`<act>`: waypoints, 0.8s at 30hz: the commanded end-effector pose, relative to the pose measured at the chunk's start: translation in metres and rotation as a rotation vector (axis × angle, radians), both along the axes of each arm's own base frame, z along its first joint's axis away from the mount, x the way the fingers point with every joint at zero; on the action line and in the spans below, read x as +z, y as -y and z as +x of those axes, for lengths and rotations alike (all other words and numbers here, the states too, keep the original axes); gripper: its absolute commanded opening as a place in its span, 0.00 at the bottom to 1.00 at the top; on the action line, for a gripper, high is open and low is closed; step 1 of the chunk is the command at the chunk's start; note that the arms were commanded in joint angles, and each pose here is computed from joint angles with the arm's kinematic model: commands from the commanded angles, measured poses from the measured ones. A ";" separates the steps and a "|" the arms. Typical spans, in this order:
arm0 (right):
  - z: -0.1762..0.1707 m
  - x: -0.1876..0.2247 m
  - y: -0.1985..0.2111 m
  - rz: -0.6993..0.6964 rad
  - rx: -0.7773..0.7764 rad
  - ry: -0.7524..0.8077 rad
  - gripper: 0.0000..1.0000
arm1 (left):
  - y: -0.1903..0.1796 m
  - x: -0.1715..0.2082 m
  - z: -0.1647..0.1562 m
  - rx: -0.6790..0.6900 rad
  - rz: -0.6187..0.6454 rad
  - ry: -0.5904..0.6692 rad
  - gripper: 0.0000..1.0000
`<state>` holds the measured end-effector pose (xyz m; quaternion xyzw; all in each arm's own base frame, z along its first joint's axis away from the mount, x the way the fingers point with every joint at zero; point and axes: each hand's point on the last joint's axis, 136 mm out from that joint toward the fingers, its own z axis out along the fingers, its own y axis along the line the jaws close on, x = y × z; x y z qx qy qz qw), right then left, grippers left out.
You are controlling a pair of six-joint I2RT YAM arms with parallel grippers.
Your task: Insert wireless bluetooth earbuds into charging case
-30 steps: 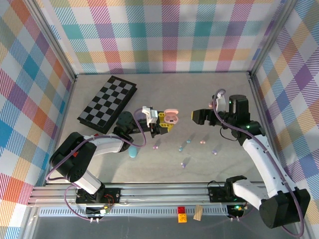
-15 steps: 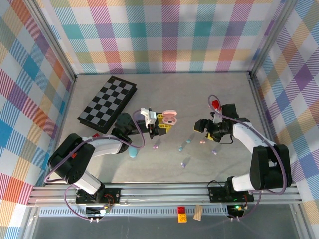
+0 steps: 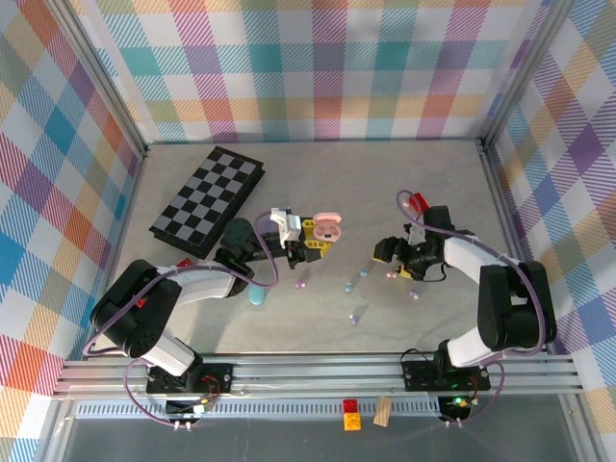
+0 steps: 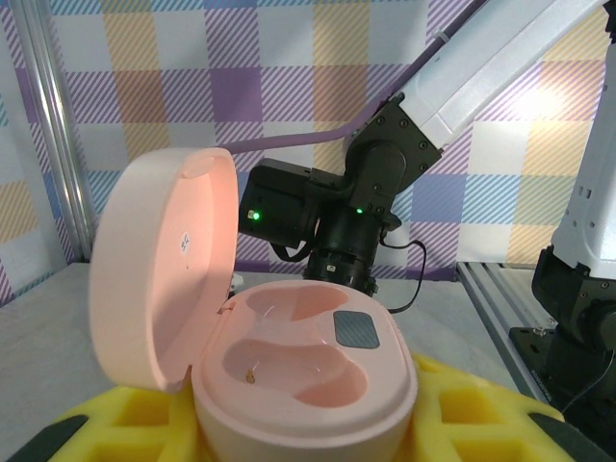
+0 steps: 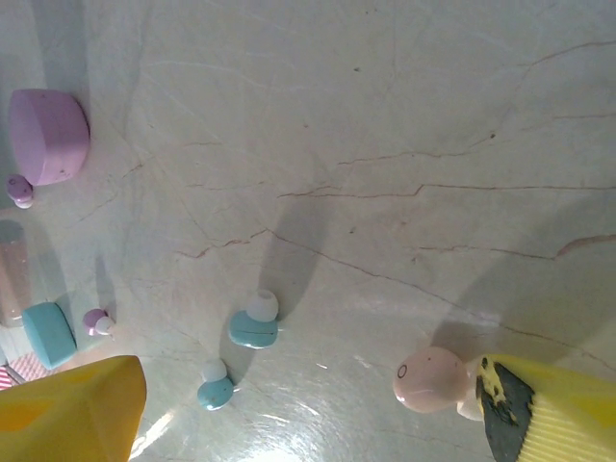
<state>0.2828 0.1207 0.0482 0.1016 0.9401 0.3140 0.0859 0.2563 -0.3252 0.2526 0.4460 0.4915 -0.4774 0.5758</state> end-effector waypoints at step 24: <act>-0.028 -0.002 -0.013 0.118 -0.015 -0.048 0.86 | -0.002 0.012 -0.003 -0.033 -0.020 0.042 0.29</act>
